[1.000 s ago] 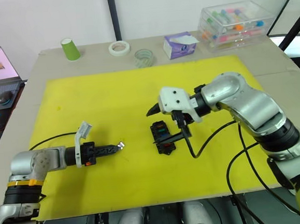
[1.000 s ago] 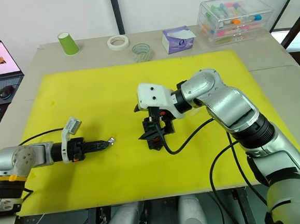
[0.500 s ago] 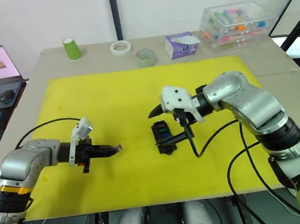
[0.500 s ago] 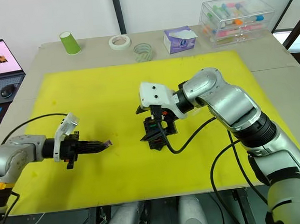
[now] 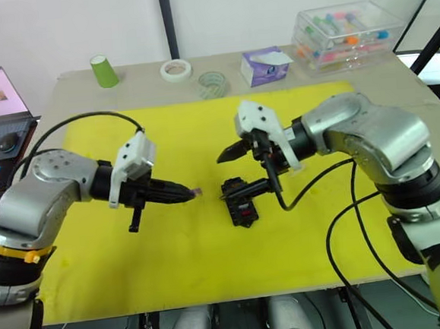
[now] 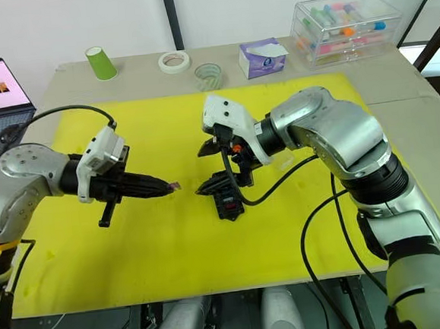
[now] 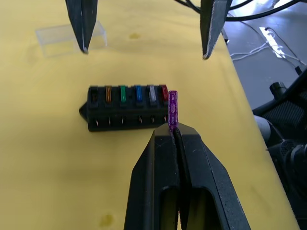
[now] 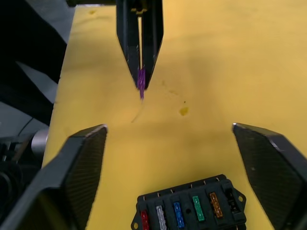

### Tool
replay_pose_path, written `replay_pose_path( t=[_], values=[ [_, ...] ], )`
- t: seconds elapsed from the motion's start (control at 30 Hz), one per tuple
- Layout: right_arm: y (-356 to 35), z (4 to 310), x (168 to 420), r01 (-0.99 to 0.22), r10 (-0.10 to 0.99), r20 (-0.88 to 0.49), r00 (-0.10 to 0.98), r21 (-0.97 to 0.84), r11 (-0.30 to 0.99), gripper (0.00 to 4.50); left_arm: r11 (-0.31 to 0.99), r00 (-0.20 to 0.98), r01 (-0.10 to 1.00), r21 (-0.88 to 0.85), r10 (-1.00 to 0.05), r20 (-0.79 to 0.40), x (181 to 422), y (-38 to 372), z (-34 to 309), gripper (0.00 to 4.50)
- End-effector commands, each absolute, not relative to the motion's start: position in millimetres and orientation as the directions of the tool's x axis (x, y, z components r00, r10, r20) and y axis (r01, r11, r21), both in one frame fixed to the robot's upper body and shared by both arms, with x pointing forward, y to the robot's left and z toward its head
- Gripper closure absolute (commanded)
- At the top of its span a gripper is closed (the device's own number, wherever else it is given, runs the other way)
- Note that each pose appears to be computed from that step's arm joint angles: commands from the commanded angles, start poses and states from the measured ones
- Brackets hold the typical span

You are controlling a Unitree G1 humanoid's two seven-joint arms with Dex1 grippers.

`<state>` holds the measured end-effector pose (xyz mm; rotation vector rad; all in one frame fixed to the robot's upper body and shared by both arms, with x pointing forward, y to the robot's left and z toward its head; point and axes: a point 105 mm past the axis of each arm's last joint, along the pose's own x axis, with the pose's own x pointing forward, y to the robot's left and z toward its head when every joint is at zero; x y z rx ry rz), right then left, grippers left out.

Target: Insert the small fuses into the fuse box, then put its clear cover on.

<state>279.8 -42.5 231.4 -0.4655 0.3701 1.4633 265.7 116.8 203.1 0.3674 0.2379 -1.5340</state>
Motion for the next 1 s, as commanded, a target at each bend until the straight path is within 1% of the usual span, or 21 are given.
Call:
replay_pose_path(
  t=[0.03, 0.07, 0.27, 0.37, 0.4, 0.5, 1.0],
  values=[
    [-36.5, 243.9, 270.9, -0.994, 0.869, -0.49, 0.069, -0.111, 0.017, 1.34, -0.016, 0.029, 0.993, 0.114, -0.925, -0.38, 268.2, 111.4, 208.6, 4.5],
    [-35.6, 243.5, 270.5, -0.994, 0.867, -0.493, 0.072, -0.111, 0.019, 1.63, -0.02, 0.025, 0.993, 0.117, -0.926, -0.378, 269.1, 109.0, 209.0, 4.5],
    [-31.5, 242.4, 269.7, -0.994, 0.862, -0.5, 0.083, -0.109, 0.032, 1.63, -0.02, 0.031, 0.991, 0.132, -0.926, -0.377, 274.8, 105.0, 208.0, 4.5],
    [-30.9, 241.3, 269.2, -0.994, 0.859, -0.505, 0.081, -0.106, 0.031, 2.17, -0.02, 0.034, 0.99, 0.136, -0.926, -0.377, 276.1, 104.1, 207.9, 4.5],
    [-30.6, 241.1, 269.0, -0.994, 0.859, -0.506, 0.079, -0.106, 0.029, 2.44, -0.019, 0.036, 0.99, 0.14, -0.925, -0.379, 276.7, 104.0, 207.9, 4.5],
    [-30.1, 240.8, 268.9, -0.994, 0.858, -0.507, 0.078, -0.105, 0.029, 3.46, -0.018, 0.04, 0.989, 0.148, -0.923, -0.383, 278.0, 104.0, 207.7, 4.5],
    [-26.2, 235.8, 272.6, -0.994, 0.853, -0.516, 0.084, -0.099, 0.038, 3.46, -0.02, 0.044, 0.987, 0.161, -0.924, -0.38, 281.6, 102.0, 209.2, 4.5]
  ],
)
